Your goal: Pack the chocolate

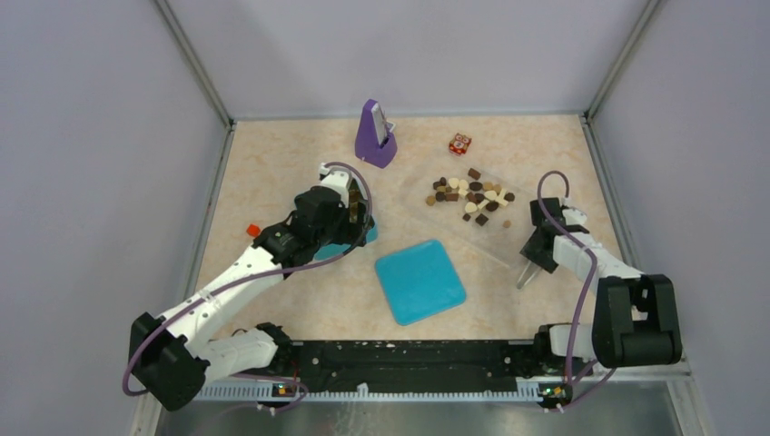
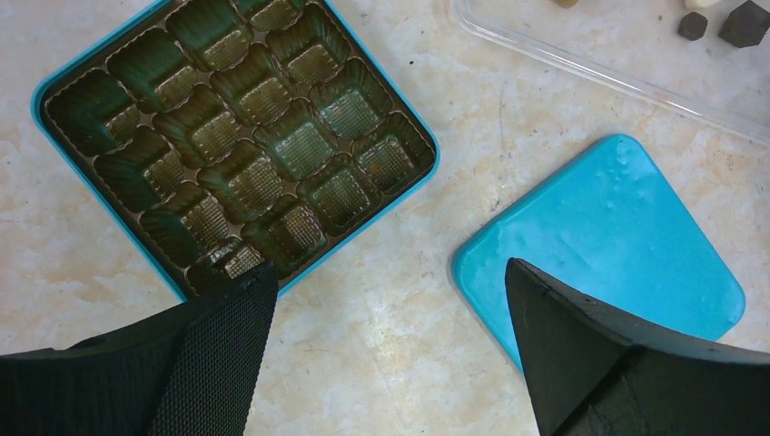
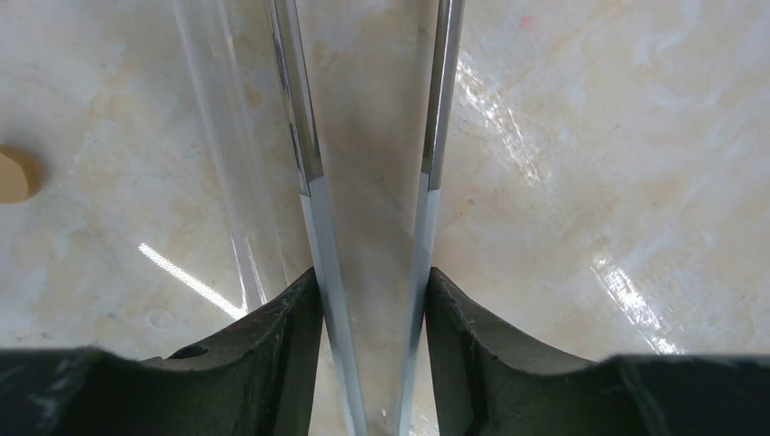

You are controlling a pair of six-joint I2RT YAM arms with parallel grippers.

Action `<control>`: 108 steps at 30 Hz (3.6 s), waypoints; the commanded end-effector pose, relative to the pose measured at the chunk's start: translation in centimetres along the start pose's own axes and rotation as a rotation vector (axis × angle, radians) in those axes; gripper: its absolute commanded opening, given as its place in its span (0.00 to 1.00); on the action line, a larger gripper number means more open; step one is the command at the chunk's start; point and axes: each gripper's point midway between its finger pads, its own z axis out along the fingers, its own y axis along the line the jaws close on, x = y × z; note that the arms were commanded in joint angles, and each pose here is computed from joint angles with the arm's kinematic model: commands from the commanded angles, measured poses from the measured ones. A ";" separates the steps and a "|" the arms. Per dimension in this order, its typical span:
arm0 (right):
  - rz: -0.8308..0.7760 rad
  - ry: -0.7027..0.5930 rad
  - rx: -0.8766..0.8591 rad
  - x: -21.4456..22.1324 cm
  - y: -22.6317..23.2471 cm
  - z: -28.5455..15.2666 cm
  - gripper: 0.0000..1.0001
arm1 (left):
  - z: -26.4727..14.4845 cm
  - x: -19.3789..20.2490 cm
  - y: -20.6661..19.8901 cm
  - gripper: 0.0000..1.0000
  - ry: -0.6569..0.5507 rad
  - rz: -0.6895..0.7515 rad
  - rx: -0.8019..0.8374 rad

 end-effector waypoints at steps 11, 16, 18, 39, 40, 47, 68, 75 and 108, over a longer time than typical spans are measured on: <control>-0.131 -0.058 0.006 -2.9 0.1 -0.5 0.69 | 0.2 -1.8 -0.2 0.99 -0.051 0.013 0.002; -0.081 -0.061 -0.036 -2.5 0.4 -0.9 0.96 | 0.1 -1.7 0.0 0.99 -0.050 0.017 -0.008; -0.064 -0.064 -0.034 -2.5 0.2 -0.9 0.96 | 0.1 -1.7 0.1 0.99 -0.051 0.017 -0.014; -0.013 0.001 -0.075 -2.6 0.4 1.2 0.66 | 0.1 -1.7 0.1 0.99 -0.052 0.005 -0.016; -0.013 0.005 -0.075 -2.5 0.4 1.1 0.66 | 0.1 -1.6 0.1 0.99 -0.050 0.004 -0.015; 0.001 0.024 -0.029 -1.6 -1.0 0.7 0.62 | 0.3 -1.6 0.0 0.99 -0.047 0.004 -0.012; -0.008 0.042 -0.093 -1.3 0.3 0.8 0.26 | -0.2 -1.8 -0.3 0.99 -0.052 -0.001 0.007; -0.002 -0.031 -0.124 -3.0 -0.2 -2.3 0.12 | -0.6 -2.1 -0.2 0.99 -0.065 -0.002 0.005; -0.374 0.027 -0.351 -2.8 5.7 -14.6 0.36 | 0.3 -2.5 -0.8 0.99 -0.062 -0.008 0.017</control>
